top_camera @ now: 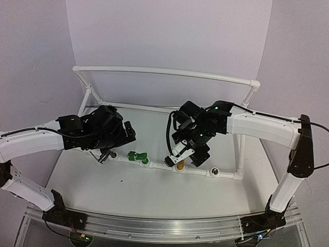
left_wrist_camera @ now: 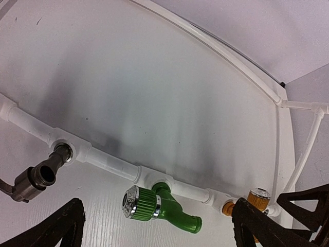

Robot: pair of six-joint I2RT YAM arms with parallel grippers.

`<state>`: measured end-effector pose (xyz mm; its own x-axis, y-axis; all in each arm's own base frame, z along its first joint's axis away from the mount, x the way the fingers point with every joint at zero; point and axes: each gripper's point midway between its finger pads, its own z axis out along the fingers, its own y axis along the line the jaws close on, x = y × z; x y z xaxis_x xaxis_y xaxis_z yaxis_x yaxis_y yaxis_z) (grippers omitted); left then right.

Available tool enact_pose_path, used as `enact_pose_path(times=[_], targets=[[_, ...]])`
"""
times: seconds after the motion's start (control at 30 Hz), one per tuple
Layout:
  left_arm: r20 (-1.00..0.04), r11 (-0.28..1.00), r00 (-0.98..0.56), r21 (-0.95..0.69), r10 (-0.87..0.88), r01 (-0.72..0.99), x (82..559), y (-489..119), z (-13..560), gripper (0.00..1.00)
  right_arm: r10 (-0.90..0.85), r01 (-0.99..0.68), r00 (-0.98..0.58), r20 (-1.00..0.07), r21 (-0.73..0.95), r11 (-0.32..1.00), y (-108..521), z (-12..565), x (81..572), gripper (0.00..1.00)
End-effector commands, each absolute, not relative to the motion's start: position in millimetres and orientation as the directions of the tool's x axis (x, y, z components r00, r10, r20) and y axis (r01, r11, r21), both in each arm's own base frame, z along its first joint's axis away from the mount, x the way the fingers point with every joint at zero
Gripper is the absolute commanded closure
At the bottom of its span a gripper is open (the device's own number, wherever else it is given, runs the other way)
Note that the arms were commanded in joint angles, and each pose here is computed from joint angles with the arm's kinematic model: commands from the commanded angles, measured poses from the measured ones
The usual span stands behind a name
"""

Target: Install the water faucets

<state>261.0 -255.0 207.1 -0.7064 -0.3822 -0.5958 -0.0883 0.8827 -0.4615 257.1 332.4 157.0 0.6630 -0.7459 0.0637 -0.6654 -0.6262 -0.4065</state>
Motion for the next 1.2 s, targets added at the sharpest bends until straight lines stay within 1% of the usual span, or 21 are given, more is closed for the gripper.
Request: enact_pose_path(times=[0.0,0.1,0.2,0.27,0.4,0.47,0.57,0.63,0.77,0.87,1.0,1.17], targets=[[-0.624,0.88,-0.692,-0.474,-0.362,-0.033,269,-263,235,0.0,-0.775,-0.711,0.631,0.023,-0.383,-0.59,309,180,234,0.02],[-0.641,0.901,-0.694,-0.434,-0.329,-0.027,276,-258,243,0.0,-0.8,-0.733,0.6,-0.015,-0.411,-0.542,303,198,227,0.02],[-0.639,0.924,-0.713,-0.38,-0.289,-0.034,287,-247,246,0.0,-0.842,-0.776,0.531,-0.098,-0.455,-0.437,303,223,224,0.02],[-0.637,0.932,-0.724,-0.36,-0.265,-0.023,296,-239,249,0.0,-0.878,-0.818,0.447,-0.174,-0.476,-0.322,304,241,225,0.02],[-0.632,0.928,-0.733,-0.373,-0.253,0.001,322,-219,256,0.0,-0.895,-0.881,0.282,-0.345,-0.461,-0.1,304,268,236,0.02],[-0.63,0.928,-0.741,-0.371,-0.232,0.025,333,-214,260,0.0,-0.894,-0.898,0.176,-0.413,-0.438,0.025,299,275,252,0.02],[-0.612,0.937,-0.763,-0.349,-0.209,0.024,352,-199,257,0.0,-0.858,-0.906,-0.011,-0.513,-0.358,0.226,282,277,289,0.02],[-0.598,0.94,-0.778,-0.341,-0.192,0.03,362,-191,254,0.0,-0.8,-0.886,-0.153,-0.58,-0.278,0.371,265,278,317,0.02],[-0.608,0.934,-0.766,-0.356,-0.209,0.028,372,-170,257,0.0,-0.628,-0.794,-0.362,-0.689,-0.125,0.595,217,280,364,0.02],[-0.624,0.936,-0.747,-0.352,-0.23,0.006,368,-149,259,0.0,-0.515,-0.713,-0.434,-0.739,-0.068,0.698,185,282,377,0.02],[-0.627,0.942,-0.735,-0.332,-0.258,-0.047,355,-123,256,0.0,-0.391,-0.606,-0.498,-0.774,-0.012,0.795,149,274,379,0.02],[-0.607,0.944,-0.749,-0.321,-0.264,-0.073,340,-115,244,0.0,-0.281,-0.543,-0.523,-0.804,0.061,0.837,134,268,369,0.02]])
